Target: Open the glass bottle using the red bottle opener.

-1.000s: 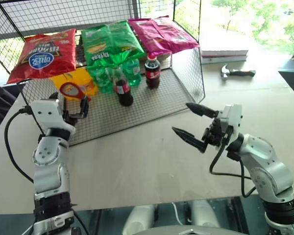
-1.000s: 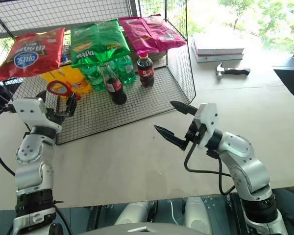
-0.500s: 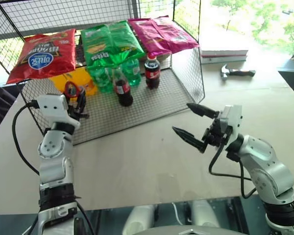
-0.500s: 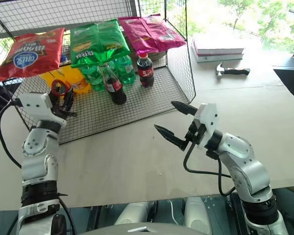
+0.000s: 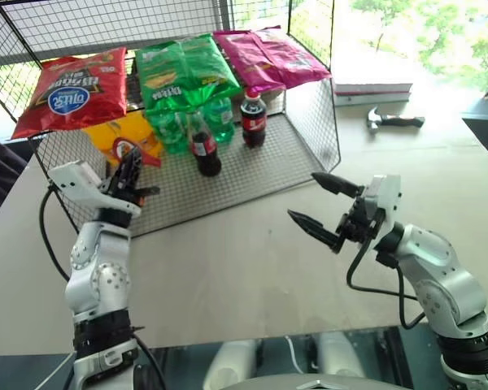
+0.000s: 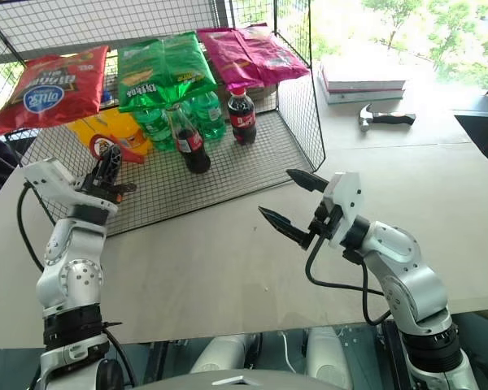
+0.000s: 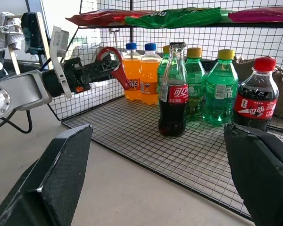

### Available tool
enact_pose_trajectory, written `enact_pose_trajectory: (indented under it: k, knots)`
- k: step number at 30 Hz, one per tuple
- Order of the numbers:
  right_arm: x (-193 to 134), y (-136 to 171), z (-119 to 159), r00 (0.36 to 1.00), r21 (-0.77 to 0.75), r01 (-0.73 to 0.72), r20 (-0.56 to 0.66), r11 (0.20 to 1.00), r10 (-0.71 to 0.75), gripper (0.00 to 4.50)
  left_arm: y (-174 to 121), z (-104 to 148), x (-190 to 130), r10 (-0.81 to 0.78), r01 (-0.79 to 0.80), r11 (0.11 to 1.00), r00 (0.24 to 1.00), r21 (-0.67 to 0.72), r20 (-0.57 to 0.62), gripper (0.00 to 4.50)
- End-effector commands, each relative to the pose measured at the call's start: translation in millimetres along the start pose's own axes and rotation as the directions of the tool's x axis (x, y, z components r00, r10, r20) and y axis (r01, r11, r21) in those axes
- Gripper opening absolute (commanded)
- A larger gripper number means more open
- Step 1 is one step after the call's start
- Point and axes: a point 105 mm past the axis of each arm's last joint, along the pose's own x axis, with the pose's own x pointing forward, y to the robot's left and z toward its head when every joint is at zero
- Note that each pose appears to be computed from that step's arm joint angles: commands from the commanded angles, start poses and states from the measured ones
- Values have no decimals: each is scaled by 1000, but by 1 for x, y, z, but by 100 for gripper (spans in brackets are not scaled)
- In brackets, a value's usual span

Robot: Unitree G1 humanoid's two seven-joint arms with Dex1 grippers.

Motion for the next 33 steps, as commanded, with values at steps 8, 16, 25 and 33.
enact_pose_trajectory:
  k: [8, 16, 25, 33]
  knots:
    - [2, -5, 7, 999, -34, 21, 36, 999, -20, 450, -33, 25, -4, -165, 176, 941, 984, -290, 61, 2]
    - [12, -4, -19, 981, 109, 46, -190, 993, -25, 450, -104, -16, -21, -550, 396, 728, 825, -559, -131, 2]
    - [18, 31, -24, 905, 492, -186, -251, 850, 343, 450, -142, -47, -42, -789, 452, 555, 551, -698, -271, 2]
    - [29, 58, -4, 824, 657, -352, -119, 666, 553, 450, -150, -56, -43, -842, 462, 498, 459, -734, -282, 2]
